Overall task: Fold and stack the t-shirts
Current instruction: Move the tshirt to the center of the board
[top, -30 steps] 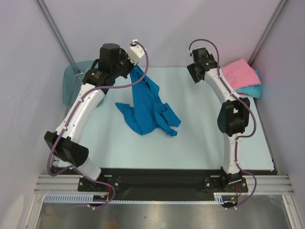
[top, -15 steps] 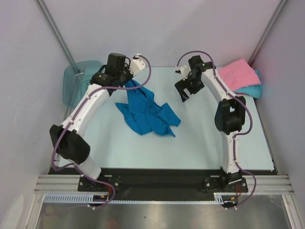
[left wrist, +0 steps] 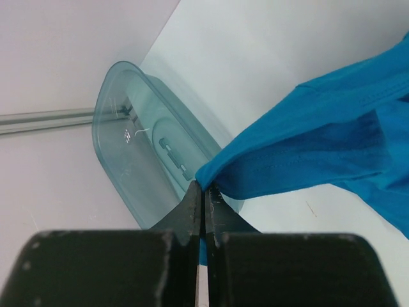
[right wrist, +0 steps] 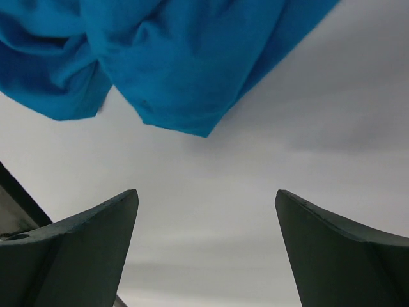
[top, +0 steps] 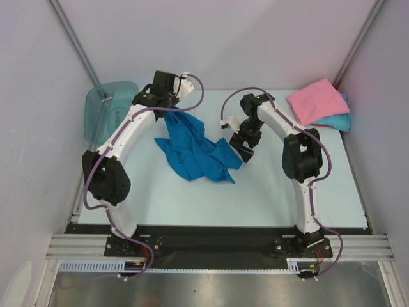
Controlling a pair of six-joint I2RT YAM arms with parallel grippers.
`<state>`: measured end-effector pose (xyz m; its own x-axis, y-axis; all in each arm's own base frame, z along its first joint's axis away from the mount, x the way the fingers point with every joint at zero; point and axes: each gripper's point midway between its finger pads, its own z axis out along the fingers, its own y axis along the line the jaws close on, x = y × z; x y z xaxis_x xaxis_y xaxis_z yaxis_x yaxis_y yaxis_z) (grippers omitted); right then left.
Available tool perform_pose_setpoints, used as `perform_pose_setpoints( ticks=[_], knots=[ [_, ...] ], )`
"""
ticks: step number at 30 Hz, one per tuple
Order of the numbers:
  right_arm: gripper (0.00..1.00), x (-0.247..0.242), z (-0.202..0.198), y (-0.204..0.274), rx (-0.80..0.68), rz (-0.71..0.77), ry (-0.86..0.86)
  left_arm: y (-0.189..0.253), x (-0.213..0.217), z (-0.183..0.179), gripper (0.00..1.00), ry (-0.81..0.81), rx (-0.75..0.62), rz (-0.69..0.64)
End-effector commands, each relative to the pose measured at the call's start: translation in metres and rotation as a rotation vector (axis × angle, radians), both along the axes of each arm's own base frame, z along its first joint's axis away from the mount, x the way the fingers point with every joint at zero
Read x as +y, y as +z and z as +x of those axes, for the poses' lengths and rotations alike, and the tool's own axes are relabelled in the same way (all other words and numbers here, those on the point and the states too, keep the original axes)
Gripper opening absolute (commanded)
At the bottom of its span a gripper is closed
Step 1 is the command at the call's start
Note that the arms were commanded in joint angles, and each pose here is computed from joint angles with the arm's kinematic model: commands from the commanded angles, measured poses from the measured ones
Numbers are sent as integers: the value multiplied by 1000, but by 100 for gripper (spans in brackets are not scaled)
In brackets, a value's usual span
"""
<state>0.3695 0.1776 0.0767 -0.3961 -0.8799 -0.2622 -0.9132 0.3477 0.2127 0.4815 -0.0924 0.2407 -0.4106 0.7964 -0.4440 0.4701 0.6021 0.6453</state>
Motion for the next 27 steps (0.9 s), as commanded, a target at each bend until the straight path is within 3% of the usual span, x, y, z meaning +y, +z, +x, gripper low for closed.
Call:
perform_pose_setpoints(
  ticks=[1, 9, 18, 21, 22, 25, 27],
  knots=[
    [95, -5, -17, -1, 3, -36, 113, 32, 8, 13, 0, 49, -95, 1],
    [94, 17, -14, -18, -26, -25, 133, 36, 8, 17, 0, 60, -107, 0],
    [90, 43, 15, -35, -187, -14, 86, 44, 9, 11, 0, 77, -126, -51],
    [68, 48, 22, -41, -202, -10, 70, 46, 8, 10, 0, 83, -129, -63],
    [44, 52, 25, -45, -212, -9, 66, 49, 9, 9, 0, 84, -135, -66],
    [0, 51, 37, -47, -257, -32, 26, 50, 10, 7, 0, 89, -137, -69],
    [0, 46, 44, -47, -291, -60, 8, 52, 9, 6, 0, 87, -139, -75]
  ],
)
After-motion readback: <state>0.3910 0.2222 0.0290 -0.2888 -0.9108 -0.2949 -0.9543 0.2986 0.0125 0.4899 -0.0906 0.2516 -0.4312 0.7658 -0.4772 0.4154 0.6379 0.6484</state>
